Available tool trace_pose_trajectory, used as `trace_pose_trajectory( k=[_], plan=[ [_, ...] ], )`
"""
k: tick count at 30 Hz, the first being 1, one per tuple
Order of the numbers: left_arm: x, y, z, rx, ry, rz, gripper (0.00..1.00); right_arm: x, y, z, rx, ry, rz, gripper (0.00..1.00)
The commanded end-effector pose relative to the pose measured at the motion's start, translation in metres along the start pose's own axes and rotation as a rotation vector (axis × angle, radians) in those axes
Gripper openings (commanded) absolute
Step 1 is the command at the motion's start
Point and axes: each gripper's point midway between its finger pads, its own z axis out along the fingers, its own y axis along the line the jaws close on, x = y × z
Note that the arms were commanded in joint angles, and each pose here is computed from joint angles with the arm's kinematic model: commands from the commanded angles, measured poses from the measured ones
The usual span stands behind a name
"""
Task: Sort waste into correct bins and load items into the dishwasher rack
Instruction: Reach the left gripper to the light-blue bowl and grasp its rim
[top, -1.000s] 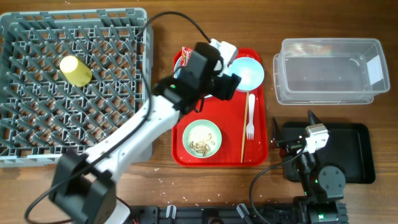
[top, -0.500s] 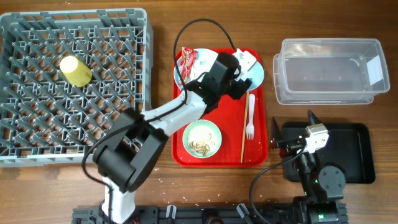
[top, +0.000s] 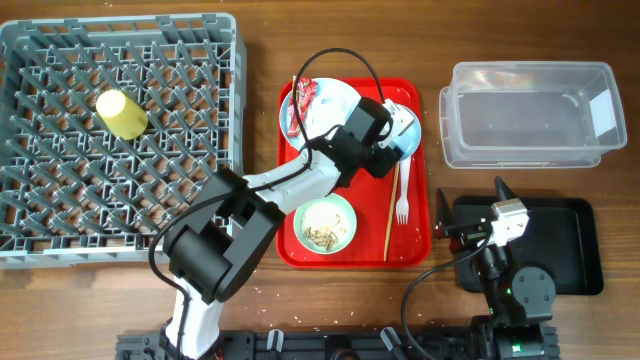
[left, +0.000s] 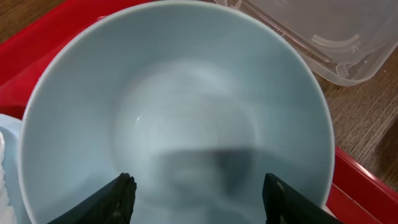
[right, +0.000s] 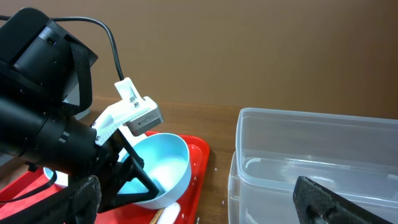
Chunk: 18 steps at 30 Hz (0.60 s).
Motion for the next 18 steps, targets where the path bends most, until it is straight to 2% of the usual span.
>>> trace_pose_trajectory(
  k=[1, 3, 6, 8, 13, 18],
  plan=[
    [-0.023, -0.01, -0.018, 0.019, -0.053, 0.028, 0.66, -0.001, 0.0, 0.0, -0.001, -0.007, -0.018, 1.0],
    [-0.032, -0.013, -0.029, 0.021, -0.073, 0.031, 0.64, -0.001, 0.0, 0.0, -0.001, -0.007, -0.018, 1.0],
    [-0.06, -0.014, -0.059, 0.019, -0.144, -0.005, 0.66, -0.001, 0.0, 0.0, -0.001, -0.007, -0.018, 1.0],
    [-0.064, -0.017, -0.066, 0.032, -0.154, -0.015, 0.66, -0.001, 0.0, 0.0, -0.001, -0.007, -0.018, 1.0],
    [-0.042, -0.047, -0.061, 0.202, -0.071, -0.016, 0.65, -0.001, 0.0, 0.0, -0.001, -0.007, -0.018, 1.0],
    [-0.024, -0.049, -0.044, 0.21, -0.019, -0.02, 0.66, -0.001, 0.0, 0.0, -0.001, -0.007, -0.018, 1.0]
  ],
)
